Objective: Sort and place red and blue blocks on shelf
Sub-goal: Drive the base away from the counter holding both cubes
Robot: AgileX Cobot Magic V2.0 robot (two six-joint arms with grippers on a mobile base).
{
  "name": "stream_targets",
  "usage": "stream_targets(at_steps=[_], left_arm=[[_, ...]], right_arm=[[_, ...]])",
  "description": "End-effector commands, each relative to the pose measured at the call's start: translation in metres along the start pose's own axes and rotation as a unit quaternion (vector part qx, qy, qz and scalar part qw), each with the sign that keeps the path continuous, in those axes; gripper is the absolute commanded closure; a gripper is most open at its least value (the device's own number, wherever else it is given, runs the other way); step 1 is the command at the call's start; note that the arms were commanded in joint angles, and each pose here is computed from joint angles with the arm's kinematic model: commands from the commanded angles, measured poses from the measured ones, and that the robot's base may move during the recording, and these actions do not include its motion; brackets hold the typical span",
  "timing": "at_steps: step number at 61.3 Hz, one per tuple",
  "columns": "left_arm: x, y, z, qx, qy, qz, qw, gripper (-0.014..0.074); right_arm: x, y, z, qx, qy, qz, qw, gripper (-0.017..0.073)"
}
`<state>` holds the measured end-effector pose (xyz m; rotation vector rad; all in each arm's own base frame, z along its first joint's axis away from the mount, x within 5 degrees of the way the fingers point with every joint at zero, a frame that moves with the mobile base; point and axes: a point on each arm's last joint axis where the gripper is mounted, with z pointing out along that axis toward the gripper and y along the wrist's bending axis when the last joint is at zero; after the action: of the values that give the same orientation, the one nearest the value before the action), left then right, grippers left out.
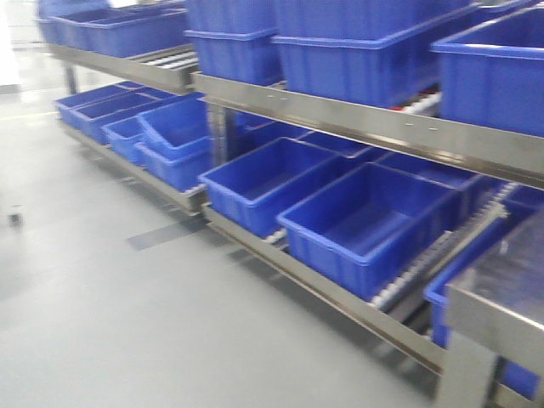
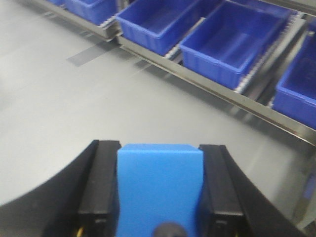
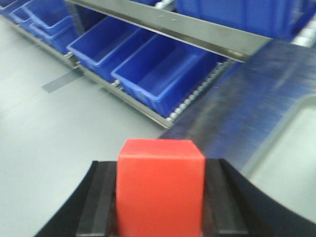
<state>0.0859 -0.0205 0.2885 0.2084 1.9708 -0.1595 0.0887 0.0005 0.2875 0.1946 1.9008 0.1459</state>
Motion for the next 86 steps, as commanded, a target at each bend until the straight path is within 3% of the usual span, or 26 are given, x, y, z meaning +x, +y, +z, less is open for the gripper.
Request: stream_targets(at_steps=[1, 86], left_arm=[[-0.0151, -0.0014, -0.0039, 0.007, -0.048, -0.002, 0.999, 0.0466], [-0.0151, -0.0014, -0.0039, 0.007, -0.048, -0.002, 0.999, 0.0466]], right_arm=[[-0.017, 0.0026, -0.0038, -0.007, -0.059, -0.002, 0.998, 0.0502], [-0.017, 0.0026, -0.0038, -0.007, -0.059, -0.002, 0.998, 0.0502]])
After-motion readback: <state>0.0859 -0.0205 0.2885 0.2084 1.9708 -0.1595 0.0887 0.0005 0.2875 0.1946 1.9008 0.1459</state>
